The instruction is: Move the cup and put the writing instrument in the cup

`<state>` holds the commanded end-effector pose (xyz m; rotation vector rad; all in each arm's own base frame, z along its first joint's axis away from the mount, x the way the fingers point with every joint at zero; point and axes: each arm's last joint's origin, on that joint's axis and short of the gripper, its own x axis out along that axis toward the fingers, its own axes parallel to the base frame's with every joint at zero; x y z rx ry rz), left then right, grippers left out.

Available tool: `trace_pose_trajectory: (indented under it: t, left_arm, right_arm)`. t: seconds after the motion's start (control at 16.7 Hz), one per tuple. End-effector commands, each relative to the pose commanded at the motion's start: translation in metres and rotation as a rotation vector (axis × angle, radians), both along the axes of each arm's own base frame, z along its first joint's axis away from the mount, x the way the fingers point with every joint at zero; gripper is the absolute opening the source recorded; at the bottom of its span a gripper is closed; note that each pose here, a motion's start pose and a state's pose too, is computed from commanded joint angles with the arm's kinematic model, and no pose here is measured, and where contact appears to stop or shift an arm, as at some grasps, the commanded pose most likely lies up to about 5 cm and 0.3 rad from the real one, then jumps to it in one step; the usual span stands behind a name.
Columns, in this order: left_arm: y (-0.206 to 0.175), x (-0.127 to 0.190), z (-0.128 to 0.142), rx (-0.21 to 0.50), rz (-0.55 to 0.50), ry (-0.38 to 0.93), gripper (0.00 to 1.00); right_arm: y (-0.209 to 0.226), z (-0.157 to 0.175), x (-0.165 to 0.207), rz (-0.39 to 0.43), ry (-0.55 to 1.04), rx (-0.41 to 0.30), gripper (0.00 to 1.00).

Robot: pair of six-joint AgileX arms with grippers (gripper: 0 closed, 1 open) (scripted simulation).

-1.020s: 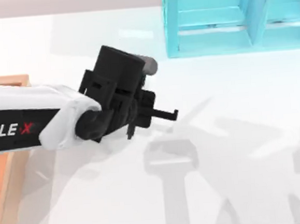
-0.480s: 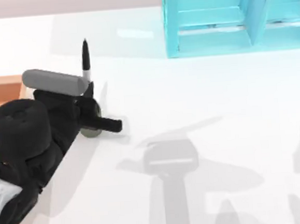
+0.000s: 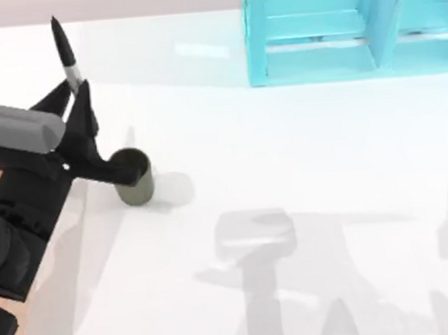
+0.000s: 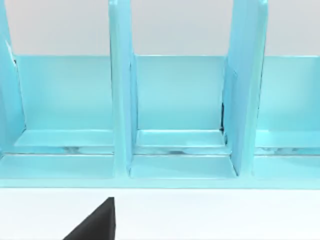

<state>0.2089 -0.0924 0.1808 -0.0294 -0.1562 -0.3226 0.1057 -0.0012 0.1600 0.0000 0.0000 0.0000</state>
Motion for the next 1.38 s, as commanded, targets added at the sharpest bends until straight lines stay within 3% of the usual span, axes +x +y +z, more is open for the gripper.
trace_pose_trajectory:
  t: [0.36, 0.9, 1.2, 1.38]
  left_arm:
    - [-0.002, 0.001, 0.000, 0.001, -0.003, 0.000, 0.00]
    - [-0.013, 0.038, -0.015, 0.007, -0.001, 0.010, 0.00]
    - [-0.013, 0.041, -0.014, 0.000, 0.000, 0.000, 0.00]
    - [-0.013, 0.041, -0.014, 0.000, 0.000, 0.000, 0.23]
  right_arm:
    - [0.000, 0.000, 0.000, 0.000, 0.000, 0.000, 1.00]
    - [0.000, 0.000, 0.000, 0.000, 0.000, 0.000, 1.00]
    - [0.000, 0.000, 0.000, 0.000, 0.000, 0.000, 1.00]
    - [0.000, 0.000, 0.000, 0.000, 0.000, 0.000, 1.00]
